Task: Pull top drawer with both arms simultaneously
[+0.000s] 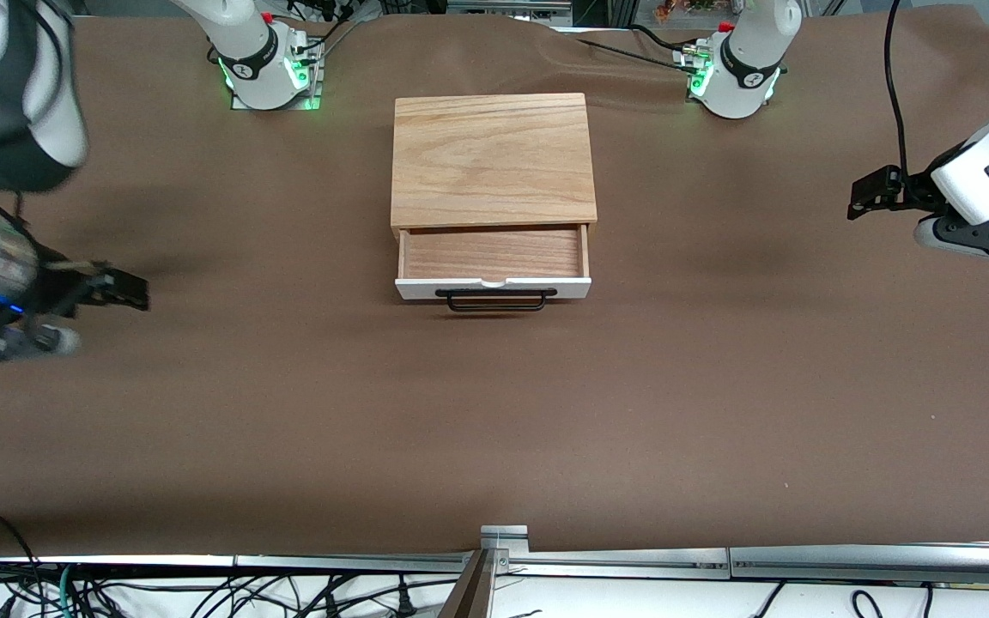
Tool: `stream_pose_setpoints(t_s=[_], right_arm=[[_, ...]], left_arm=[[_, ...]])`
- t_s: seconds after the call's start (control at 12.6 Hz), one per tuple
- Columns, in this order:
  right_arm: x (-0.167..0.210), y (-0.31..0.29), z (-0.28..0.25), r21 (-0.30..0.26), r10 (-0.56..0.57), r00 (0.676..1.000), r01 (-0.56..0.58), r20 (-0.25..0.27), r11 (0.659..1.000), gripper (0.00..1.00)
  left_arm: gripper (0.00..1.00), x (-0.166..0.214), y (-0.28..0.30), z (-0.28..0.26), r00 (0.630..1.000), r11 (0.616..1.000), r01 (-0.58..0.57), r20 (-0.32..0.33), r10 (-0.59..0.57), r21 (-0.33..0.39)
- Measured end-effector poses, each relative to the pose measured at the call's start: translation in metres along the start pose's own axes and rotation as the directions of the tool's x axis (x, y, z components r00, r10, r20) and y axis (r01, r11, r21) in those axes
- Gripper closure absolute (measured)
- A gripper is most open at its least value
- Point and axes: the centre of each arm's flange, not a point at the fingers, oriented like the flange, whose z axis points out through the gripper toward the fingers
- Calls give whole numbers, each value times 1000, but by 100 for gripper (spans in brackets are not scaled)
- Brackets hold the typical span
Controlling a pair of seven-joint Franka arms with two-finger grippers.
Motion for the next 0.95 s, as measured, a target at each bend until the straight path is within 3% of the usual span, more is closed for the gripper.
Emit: stream_pose_setpoints(t_s=[0.16,0.24,0.48,0.95], right_arm=[[-39,25,-50,3,38,998,-38,-56,999,0],[-60,32,-66,10,49,997,-49,-61,999,0],[-94,31,-70,27,46,999,-46,-22,999,0],[-98,53,-49,28,56,998,-56,27,998,0]], left_arm=[[0,3,-1,5,1000,999,21,5,-21,-26],[0,3,-3,6,999,998,49,7,-49,-29],[2,1,-2,5,995,994,103,13,-103,-28],[0,-5,7,-2,984,984,176,22,-175,-24]])
